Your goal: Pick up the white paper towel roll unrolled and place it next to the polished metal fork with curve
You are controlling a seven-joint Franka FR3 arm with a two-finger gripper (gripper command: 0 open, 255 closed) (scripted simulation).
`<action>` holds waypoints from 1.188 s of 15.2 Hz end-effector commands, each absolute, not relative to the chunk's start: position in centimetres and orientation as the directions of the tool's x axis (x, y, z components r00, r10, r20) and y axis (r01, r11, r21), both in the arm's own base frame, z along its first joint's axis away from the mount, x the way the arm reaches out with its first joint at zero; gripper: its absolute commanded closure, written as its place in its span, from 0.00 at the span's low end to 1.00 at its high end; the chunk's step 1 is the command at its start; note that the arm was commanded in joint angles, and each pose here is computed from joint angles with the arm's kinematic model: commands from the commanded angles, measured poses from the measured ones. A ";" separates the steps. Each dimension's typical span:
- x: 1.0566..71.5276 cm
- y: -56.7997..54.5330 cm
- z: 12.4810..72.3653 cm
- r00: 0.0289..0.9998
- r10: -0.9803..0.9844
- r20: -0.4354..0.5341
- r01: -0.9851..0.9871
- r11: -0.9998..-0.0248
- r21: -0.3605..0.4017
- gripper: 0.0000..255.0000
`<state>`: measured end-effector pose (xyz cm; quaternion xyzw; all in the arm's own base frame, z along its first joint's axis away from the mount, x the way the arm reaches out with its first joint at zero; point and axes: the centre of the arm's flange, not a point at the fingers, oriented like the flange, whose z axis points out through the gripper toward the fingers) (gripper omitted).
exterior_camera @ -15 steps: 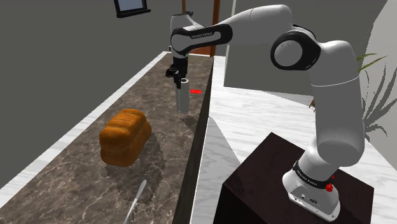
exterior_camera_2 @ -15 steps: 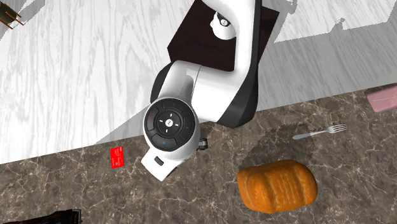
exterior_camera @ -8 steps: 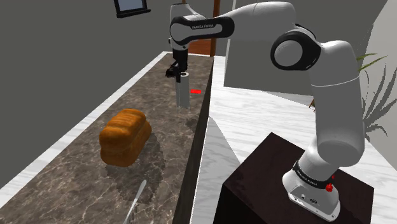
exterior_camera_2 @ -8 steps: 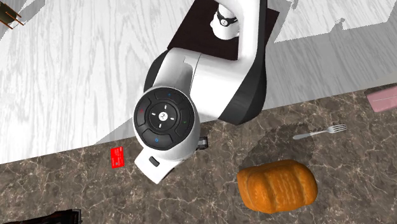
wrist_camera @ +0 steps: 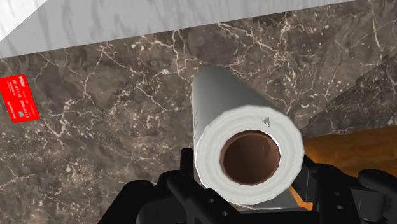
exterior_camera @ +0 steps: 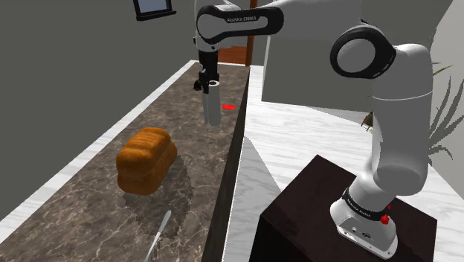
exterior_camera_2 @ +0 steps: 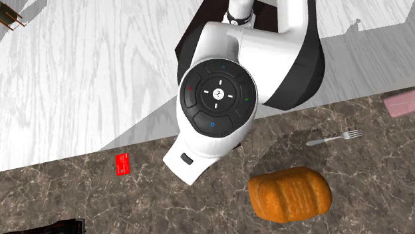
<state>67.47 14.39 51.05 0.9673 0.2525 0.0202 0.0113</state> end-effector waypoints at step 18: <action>52.2 32.0 60.0 0.872 0.489 0.033 0.488 -0.872 0.032 1.00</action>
